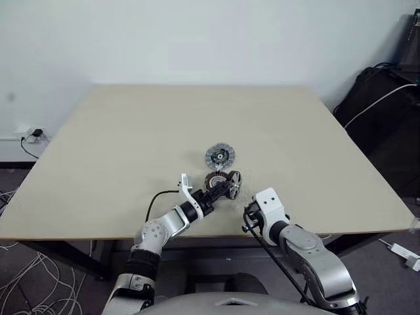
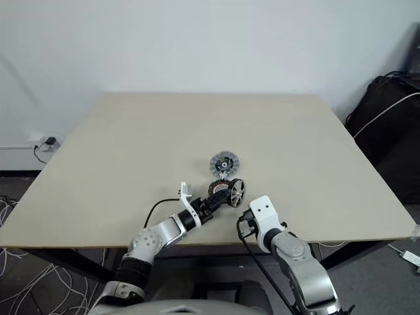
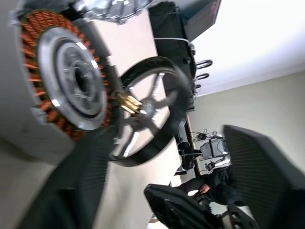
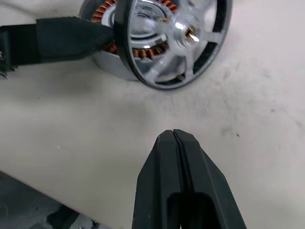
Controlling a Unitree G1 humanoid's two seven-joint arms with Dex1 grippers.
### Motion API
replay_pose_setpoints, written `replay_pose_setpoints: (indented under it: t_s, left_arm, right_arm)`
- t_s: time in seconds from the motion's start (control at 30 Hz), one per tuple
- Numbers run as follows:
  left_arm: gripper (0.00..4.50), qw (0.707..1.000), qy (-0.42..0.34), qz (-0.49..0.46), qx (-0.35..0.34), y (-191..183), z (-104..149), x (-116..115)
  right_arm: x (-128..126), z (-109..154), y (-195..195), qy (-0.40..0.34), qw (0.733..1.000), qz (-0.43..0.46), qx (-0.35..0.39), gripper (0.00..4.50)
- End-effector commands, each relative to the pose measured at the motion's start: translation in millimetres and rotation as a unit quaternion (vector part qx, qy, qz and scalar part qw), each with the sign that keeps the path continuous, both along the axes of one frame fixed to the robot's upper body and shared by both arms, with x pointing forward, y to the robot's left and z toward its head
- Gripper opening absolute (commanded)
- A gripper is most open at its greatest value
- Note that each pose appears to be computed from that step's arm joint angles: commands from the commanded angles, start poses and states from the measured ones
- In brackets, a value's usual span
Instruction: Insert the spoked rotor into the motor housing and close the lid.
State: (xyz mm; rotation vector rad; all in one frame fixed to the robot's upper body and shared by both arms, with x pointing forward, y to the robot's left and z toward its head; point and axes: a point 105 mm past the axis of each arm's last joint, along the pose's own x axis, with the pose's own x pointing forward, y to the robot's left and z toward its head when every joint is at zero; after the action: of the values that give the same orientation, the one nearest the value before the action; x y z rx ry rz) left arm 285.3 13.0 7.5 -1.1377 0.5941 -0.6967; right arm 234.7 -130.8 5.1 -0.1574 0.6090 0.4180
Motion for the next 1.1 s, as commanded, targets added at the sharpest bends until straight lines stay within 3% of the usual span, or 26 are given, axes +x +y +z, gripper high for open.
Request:
replay_pose_setpoints:
  t_s: [0.03,0.5,0.6,0.8,0.9,0.97,1.03,1.1]
  left_arm:
    - [4.47,0.997,-0.037,0.037,-0.065,-15.7,33.0,5.9]
    - [4.47,0.963,-0.249,0.081,0.063,17.7,70.4,-10.1]
    - [3.84,0.950,-0.267,0.098,0.132,33.2,63.0,-11.9]
    - [1.83,0.918,-0.279,0.100,0.265,57.3,38.0,-18.2]
    - [0.81,0.885,-0.303,0.109,0.338,68.4,28.9,-19.3]
    - [0.16,0.844,-0.330,0.123,0.405,76.0,24.6,-17.7]
    - [0.03,0.810,-0.357,0.123,0.448,78.8,21.3,-18.8]
    - [0.00,0.808,-0.354,0.131,0.452,79.6,18.7,-19.5]
  right_arm:
    - [7.1,12.4,-0.6,-0.027,1.000,-0.004,0.004,0.00]
    - [18.8,13.4,-2.1,-0.052,0.998,-0.027,0.003,0.00]
    - [20.7,13.9,-2.8,-0.055,0.998,-0.028,0.003,0.00]
    - [25.2,14.8,-7.2,-0.062,0.997,-0.035,0.003,0.00]
    - [31.1,17.6,-11.4,-0.073,0.996,-0.046,0.002,0.00]
    - [33.9,20.0,-10.5,-0.078,0.996,-0.041,0.005,0.00]
    - [35.0,23.4,-5.6,-0.081,0.996,-0.024,0.014,0.00]
    - [36.1,28.2,-0.1,-0.087,0.996,-0.012,0.023,0.40]
